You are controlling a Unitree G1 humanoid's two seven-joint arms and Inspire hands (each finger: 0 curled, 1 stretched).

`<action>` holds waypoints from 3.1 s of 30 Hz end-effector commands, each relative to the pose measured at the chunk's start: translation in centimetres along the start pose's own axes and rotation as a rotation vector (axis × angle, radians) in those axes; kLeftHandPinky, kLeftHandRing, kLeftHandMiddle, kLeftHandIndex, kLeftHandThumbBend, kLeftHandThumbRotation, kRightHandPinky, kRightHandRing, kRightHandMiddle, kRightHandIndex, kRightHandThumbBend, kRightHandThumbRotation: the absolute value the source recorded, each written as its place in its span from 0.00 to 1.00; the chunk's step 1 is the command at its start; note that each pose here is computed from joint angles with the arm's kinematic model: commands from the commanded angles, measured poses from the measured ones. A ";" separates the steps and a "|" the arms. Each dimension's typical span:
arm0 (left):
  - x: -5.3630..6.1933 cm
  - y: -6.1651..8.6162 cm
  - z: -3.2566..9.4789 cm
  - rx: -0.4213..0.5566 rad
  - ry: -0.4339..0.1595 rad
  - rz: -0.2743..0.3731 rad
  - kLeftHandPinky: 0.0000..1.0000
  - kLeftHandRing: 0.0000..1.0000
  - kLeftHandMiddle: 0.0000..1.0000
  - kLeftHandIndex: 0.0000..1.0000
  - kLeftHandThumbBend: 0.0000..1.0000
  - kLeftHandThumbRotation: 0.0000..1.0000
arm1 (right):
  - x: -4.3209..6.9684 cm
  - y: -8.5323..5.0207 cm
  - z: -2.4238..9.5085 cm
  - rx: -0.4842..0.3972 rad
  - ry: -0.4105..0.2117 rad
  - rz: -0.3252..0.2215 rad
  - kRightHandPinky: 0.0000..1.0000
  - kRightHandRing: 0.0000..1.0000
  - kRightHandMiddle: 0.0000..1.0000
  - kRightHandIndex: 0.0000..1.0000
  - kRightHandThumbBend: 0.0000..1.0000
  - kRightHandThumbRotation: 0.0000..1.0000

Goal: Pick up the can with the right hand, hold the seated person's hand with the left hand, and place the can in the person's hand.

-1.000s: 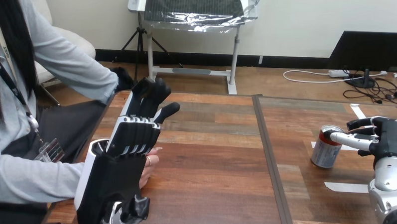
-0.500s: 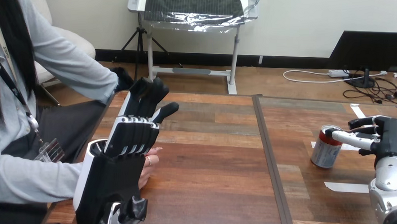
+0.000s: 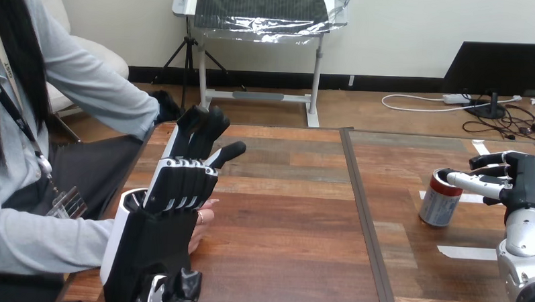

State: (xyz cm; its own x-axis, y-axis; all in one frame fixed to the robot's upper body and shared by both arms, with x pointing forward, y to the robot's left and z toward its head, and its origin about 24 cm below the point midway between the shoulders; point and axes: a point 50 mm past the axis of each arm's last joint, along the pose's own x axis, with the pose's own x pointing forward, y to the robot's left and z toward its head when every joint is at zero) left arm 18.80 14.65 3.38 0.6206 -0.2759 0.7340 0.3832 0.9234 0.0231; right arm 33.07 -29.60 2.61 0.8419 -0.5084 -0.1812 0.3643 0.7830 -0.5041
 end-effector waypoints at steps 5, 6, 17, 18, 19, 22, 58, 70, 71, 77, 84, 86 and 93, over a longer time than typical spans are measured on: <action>1.9 -0.6 -0.5 -0.033 -0.077 -0.012 0.85 0.97 0.96 0.98 0.81 0.70 | 0.8 0.0 4.4 0.059 -0.136 -0.023 0.42 0.46 0.49 0.49 0.87 0.00; 1.9 -0.6 -0.5 -0.034 -0.074 -0.013 0.85 0.97 0.97 0.98 0.81 0.70 | 0.8 0.0 4.4 0.058 -0.139 -0.022 0.42 0.46 0.49 0.49 0.87 0.00; 1.9 -0.6 -0.5 -0.039 -0.068 -0.013 0.86 0.97 0.97 0.98 0.79 0.70 | 0.8 0.1 4.4 0.028 -0.149 -0.005 0.44 0.48 0.50 0.51 0.86 0.00; 1.9 -0.6 -0.5 -0.038 -0.066 -0.010 0.86 0.97 0.97 0.98 0.79 0.70 | 0.8 0.1 4.4 0.034 -0.146 0.002 0.44 0.48 0.51 0.52 0.87 0.00; 1.8 -0.6 -0.5 -0.037 -0.065 -0.008 0.86 0.97 0.96 0.98 0.79 0.70 | 0.8 0.1 4.4 0.039 -0.143 0.007 0.45 0.49 0.51 0.53 0.87 0.00; 1.8 -0.6 -0.5 -0.036 -0.063 -0.004 0.86 0.97 0.96 0.98 0.78 0.71 | 0.8 0.2 4.4 0.034 -0.142 0.019 0.47 0.52 0.54 0.56 0.90 0.00; 2.1 -0.3 -0.6 -0.060 -0.072 -0.011 0.84 0.97 0.96 0.97 0.77 0.71 | 0.9 0.8 4.3 -0.077 -0.122 0.186 0.83 0.94 0.99 1.00 1.00 0.45; 2.0 -0.2 -0.5 -0.052 -0.067 -0.029 0.87 0.98 0.97 0.98 0.82 0.71 | 0.9 1.0 4.3 -0.083 -0.127 0.215 0.91 1.00 1.00 1.00 1.00 0.53; 2.0 -0.2 -0.5 -0.057 -0.066 -0.029 0.87 0.98 0.97 0.98 0.83 0.70 | 0.9 1.0 4.3 -0.085 -0.126 0.216 0.91 1.00 1.00 1.00 1.00 0.53; 2.0 -0.2 -0.5 -0.029 -0.078 -0.021 0.87 0.97 0.96 0.98 0.80 0.71 | 0.9 1.2 4.5 -0.085 -0.118 0.227 0.91 1.00 1.00 1.00 1.00 0.53; 2.1 -0.2 -0.4 -0.030 -0.082 -0.023 0.87 0.97 0.96 0.98 0.80 0.72 | 0.8 1.4 4.6 -0.104 -0.125 0.227 0.87 0.98 1.00 1.00 1.00 0.54; 2.1 -0.2 -0.4 -0.037 -0.082 -0.023 0.87 0.97 0.96 0.98 0.81 0.71 | 0.8 1.4 4.6 -0.095 -0.122 0.230 0.87 0.99 1.00 1.00 1.00 0.53; 2.2 -0.2 -0.5 -0.026 -0.091 -0.019 0.85 0.97 0.96 0.97 0.81 0.72 | 0.8 1.5 4.7 -0.107 -0.125 0.226 0.89 1.00 1.00 1.00 1.00 0.52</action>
State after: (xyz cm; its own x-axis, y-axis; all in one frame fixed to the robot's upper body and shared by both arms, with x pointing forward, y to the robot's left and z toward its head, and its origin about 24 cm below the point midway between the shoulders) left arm 19.12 14.70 3.44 0.6062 -0.2888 0.7410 0.4062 0.9135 0.0237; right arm 33.63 -28.13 2.02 0.9044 -0.2981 -0.3054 0.0888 0.8313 -0.5486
